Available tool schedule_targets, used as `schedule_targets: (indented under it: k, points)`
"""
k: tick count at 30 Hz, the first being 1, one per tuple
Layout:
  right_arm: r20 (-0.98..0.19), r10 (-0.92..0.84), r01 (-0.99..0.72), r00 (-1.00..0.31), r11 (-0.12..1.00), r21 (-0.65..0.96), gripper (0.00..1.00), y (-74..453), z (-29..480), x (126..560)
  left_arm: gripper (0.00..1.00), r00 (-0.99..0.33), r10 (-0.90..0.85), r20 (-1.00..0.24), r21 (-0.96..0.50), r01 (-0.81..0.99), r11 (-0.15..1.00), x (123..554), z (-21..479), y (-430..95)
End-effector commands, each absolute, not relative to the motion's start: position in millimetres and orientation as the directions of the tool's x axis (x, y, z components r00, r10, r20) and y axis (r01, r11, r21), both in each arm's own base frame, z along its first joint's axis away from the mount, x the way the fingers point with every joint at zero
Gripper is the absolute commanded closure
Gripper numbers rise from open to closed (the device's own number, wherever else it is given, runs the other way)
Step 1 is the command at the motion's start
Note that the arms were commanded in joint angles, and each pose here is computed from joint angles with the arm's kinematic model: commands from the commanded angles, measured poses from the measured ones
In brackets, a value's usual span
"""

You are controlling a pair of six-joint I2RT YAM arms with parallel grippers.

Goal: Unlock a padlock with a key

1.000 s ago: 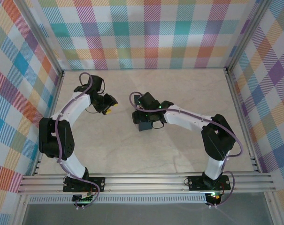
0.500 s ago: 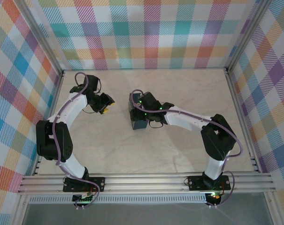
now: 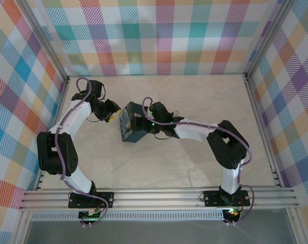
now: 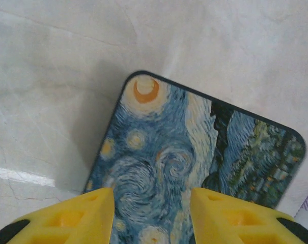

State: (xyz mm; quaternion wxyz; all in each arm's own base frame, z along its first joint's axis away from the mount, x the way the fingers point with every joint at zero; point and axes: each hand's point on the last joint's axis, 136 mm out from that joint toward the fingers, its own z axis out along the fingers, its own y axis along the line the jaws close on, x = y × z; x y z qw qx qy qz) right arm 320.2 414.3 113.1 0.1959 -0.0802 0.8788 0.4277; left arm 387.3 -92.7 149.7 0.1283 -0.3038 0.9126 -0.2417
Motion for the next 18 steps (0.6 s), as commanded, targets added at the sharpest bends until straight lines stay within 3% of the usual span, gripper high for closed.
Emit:
schedule_targets:
  k: [1, 7, 9, 18]
  points:
    - [-0.403, 0.036, -0.324, -0.914, 0.533, 0.782, 0.14, 433, 117, 328, 0.57, -0.818, -0.562, -0.121, -0.546, -0.418, 0.726, 387, 175, -99]
    - [-0.439, -0.002, -0.364, -0.899, 0.561, 0.744, 0.07, 435, 101, 339, 0.57, -0.849, -0.507, -0.147, -0.506, -0.376, 0.777, 387, 174, -108]
    - [-0.450, -0.035, -0.383, -0.892, 0.587, 0.713, 0.00, 431, 96, 340, 0.57, -0.859, -0.491, -0.148, -0.492, -0.367, 0.790, 387, 169, -110]
    - [-0.444, -0.200, -0.438, -0.873, 0.720, 0.538, 0.00, 403, 69, 337, 0.60, -0.909, -0.394, -0.135, -0.392, -0.316, 0.864, 390, 135, -129]
